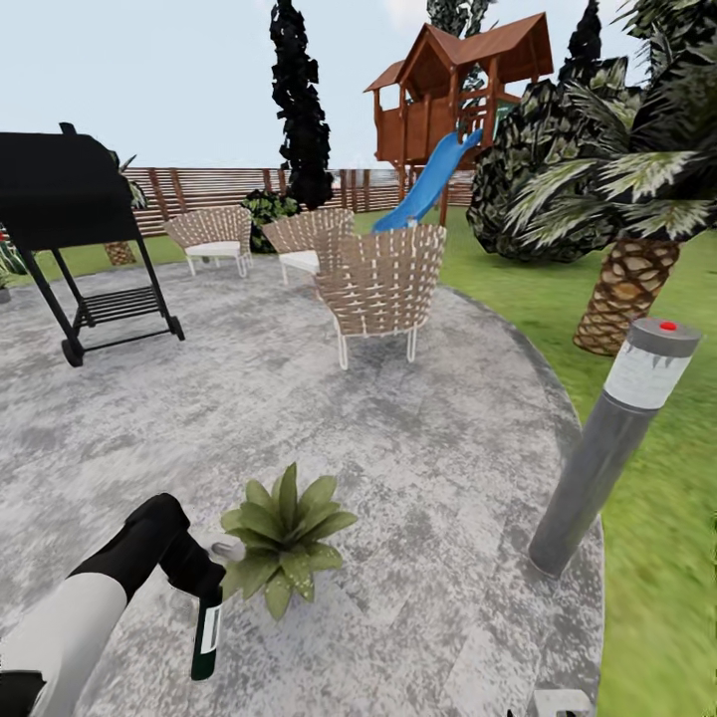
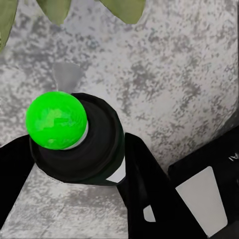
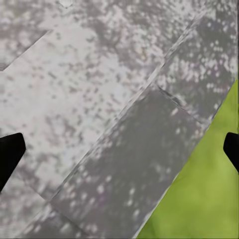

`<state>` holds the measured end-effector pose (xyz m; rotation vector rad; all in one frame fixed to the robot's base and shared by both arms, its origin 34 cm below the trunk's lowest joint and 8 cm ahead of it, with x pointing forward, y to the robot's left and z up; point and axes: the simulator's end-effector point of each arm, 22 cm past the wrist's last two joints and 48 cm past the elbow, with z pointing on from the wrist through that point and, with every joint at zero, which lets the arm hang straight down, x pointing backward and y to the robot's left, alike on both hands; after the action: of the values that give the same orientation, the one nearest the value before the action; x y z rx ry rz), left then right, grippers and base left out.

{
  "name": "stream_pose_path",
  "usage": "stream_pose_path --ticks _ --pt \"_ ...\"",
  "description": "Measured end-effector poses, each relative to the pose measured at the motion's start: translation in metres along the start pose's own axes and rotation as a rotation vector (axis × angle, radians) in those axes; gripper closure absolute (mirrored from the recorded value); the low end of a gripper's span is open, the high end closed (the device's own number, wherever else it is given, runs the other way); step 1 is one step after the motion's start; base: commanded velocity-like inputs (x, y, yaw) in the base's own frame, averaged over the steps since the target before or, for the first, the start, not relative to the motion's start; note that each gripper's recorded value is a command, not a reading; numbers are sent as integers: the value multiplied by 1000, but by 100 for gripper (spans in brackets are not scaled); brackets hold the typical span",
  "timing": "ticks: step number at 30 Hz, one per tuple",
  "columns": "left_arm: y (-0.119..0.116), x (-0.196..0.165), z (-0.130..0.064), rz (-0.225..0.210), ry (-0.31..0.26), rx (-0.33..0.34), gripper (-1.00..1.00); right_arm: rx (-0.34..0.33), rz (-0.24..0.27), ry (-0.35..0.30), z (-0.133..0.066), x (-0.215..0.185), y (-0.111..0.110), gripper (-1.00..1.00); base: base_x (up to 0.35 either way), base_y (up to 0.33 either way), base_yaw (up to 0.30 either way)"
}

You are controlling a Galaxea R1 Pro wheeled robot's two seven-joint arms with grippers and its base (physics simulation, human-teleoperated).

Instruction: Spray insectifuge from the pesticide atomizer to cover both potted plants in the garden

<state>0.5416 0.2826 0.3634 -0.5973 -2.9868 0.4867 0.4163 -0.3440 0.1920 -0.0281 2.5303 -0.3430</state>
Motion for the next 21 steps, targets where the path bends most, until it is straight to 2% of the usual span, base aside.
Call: stream_pose_path --ticks 7,12,16,21 --pt "-8 -1 3 10 4 17 100 0 0 0 0 0 0 -100 16 7 -290" --pt "-15 8 7 54 56 27 100 1 0 -1 0 0 0 -100 -29 0 -299" --pt "-16 11 6 58 68 38 100 1 0 0 0 0 0 -100 -269 24 -290" --pt "-16 12 6 57 69 39 100 0 0 0 0 0 0 -100 -309 163 -278"
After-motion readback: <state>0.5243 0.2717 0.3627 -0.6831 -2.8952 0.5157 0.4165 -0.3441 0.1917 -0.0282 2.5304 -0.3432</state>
